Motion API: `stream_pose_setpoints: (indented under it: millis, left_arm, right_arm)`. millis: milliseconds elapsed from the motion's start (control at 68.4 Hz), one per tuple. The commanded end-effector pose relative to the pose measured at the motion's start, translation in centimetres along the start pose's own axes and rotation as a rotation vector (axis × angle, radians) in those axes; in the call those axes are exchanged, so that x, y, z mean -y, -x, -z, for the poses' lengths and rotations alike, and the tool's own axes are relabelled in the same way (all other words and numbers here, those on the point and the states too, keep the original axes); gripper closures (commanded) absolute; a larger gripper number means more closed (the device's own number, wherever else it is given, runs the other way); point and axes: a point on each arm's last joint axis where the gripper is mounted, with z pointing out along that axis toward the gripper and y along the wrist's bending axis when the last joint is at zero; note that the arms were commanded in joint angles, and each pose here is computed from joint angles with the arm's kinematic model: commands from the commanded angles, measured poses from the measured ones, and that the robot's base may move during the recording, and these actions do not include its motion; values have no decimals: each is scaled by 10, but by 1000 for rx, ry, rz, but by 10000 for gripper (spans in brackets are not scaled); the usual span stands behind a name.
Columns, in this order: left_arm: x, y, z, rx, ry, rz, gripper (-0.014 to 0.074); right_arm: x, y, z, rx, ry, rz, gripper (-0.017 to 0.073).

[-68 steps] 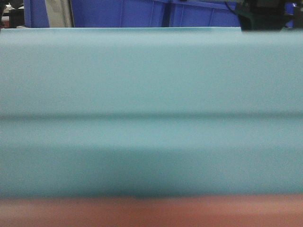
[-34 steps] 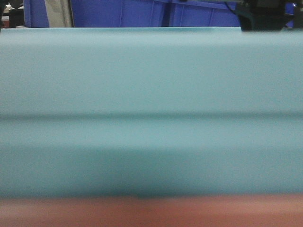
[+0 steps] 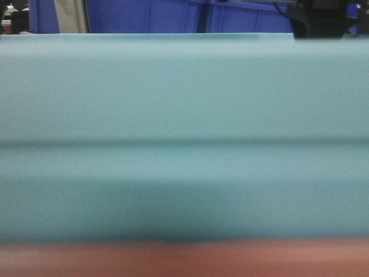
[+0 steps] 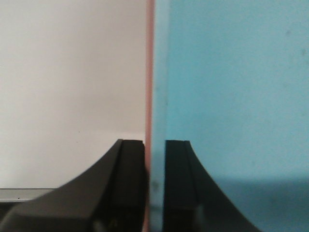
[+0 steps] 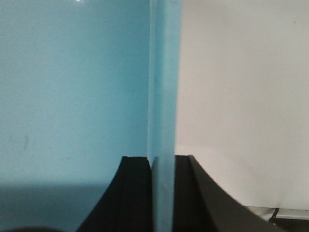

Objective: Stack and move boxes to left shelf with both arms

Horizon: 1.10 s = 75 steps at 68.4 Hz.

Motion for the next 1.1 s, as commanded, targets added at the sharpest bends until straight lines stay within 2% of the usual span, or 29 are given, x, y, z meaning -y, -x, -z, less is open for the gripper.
stream_pose_setpoints:
  millis: [0, 1082]
  left_arm:
    - [-4, -9, 19, -19, -3, -16, 596]
    - [-3, -9, 18, -23, -2, -15, 596]
  right_arm:
    - [7, -3, 19, 17, -14, 5, 503]
    - [7, -3, 19, 17, -14, 5, 503]
